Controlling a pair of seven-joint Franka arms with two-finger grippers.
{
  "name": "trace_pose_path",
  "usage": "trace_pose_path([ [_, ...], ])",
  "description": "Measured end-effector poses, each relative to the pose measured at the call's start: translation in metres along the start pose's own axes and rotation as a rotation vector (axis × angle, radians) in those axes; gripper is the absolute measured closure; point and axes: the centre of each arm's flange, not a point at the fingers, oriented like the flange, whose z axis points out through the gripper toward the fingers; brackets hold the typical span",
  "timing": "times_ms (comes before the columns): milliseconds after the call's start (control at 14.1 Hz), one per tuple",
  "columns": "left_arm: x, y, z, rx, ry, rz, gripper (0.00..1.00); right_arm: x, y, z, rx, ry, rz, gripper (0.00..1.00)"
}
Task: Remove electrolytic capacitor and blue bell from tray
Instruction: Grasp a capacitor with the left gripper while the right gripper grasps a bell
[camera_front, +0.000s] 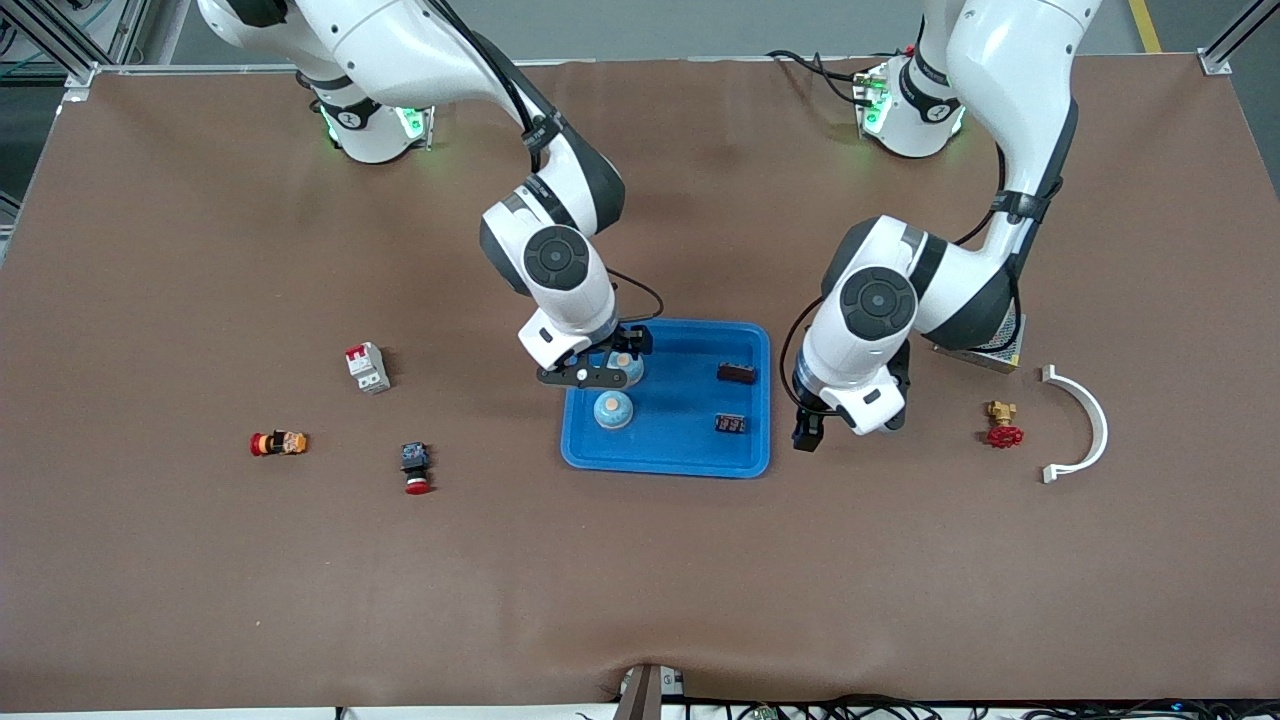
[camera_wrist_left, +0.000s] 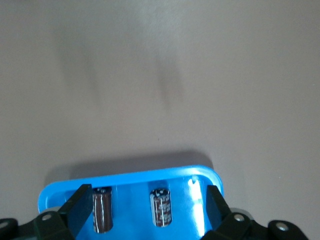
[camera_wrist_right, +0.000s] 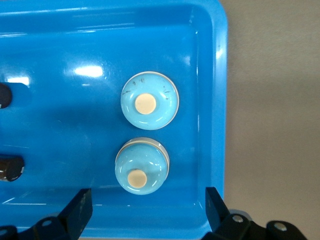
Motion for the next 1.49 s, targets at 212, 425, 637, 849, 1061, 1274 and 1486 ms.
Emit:
trace_pose_path([
  [212, -0.031, -0.007, 0.006, -0.017, -0.012, -0.009, 0.0, -0.001, -0.002, 0.009, 0.003, 0.004, -0.003, 0.0],
  [425, -0.046, -0.01, 0.013, -0.018, -0.016, -0.021, 0.0, -0.003, -0.003, 0.012, 0.0, 0.0, -0.007, 0.0],
  [637, -0.045, -0.006, 0.02, -0.044, -0.03, -0.025, 0.0, -0.005, -0.006, 0.019, 0.002, 0.003, -0.011, 0.0],
  [849, -0.052, -0.005, 0.036, -0.055, -0.042, -0.017, 0.0, -0.008, -0.01, 0.032, 0.01, 0.013, -0.018, 0.0],
  [1061, -0.065, -0.011, 0.054, -0.041, -0.043, 0.0, 0.0, -0.007, -0.009, 0.047, 0.015, 0.02, -0.017, 0.0],
  [1274, -0.074, -0.016, 0.066, -0.032, -0.043, 0.004, 0.0, -0.007, -0.008, 0.054, 0.012, 0.019, -0.017, 0.0],
  [1486, -0.078, -0.019, 0.078, -0.022, -0.042, 0.011, 0.0, -0.008, -0.009, 0.058, 0.011, 0.018, -0.019, 0.0],
])
